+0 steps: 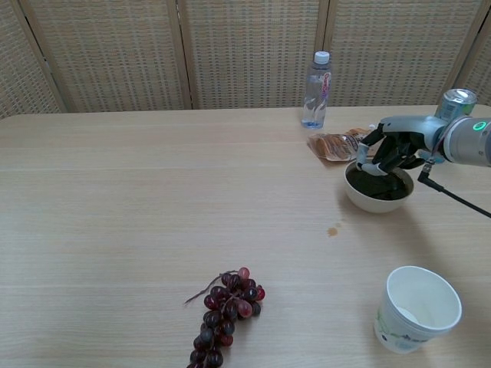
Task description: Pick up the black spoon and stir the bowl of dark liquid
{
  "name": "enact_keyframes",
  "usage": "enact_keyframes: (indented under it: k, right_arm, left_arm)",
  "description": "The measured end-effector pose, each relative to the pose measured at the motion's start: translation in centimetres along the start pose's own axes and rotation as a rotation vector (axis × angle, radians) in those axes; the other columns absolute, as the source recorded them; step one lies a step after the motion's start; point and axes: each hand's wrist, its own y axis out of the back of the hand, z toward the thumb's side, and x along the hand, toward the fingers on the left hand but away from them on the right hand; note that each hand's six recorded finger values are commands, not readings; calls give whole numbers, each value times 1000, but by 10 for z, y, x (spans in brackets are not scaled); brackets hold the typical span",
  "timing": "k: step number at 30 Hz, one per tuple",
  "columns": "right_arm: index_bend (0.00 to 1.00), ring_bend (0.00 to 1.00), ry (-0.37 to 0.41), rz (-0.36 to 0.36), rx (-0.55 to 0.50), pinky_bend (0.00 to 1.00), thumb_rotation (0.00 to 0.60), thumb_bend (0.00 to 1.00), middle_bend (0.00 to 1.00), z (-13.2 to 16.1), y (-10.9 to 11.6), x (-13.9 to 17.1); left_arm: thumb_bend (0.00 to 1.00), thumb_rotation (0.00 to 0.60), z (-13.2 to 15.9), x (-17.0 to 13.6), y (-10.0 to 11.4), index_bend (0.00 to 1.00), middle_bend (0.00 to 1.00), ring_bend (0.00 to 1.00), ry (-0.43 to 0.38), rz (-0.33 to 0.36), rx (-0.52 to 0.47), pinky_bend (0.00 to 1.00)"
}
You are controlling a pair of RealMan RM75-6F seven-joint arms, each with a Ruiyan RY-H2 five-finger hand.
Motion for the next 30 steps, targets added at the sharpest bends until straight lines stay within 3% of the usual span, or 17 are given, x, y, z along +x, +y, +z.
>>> enact_keyframes:
  k: [14,23,30]
  right_arm:
    - [843,1000,19,4,-1,1000,600,987,988,17,-2,-17]
    - [843,1000,45,36,-4,1000,600,989,989,23,-13,-7]
    - [843,1000,22,45,-7,1000,600,989,989,7,-13,7]
  left_arm:
    - [440,600,-2,-2,-2,0,0,0,11,-8,1,0]
    - [440,600,0,1,-2,0,0,0,-1,-7,-2,0]
    - [440,600,2,3,-2,0,0,0,-12,-3,-4,0]
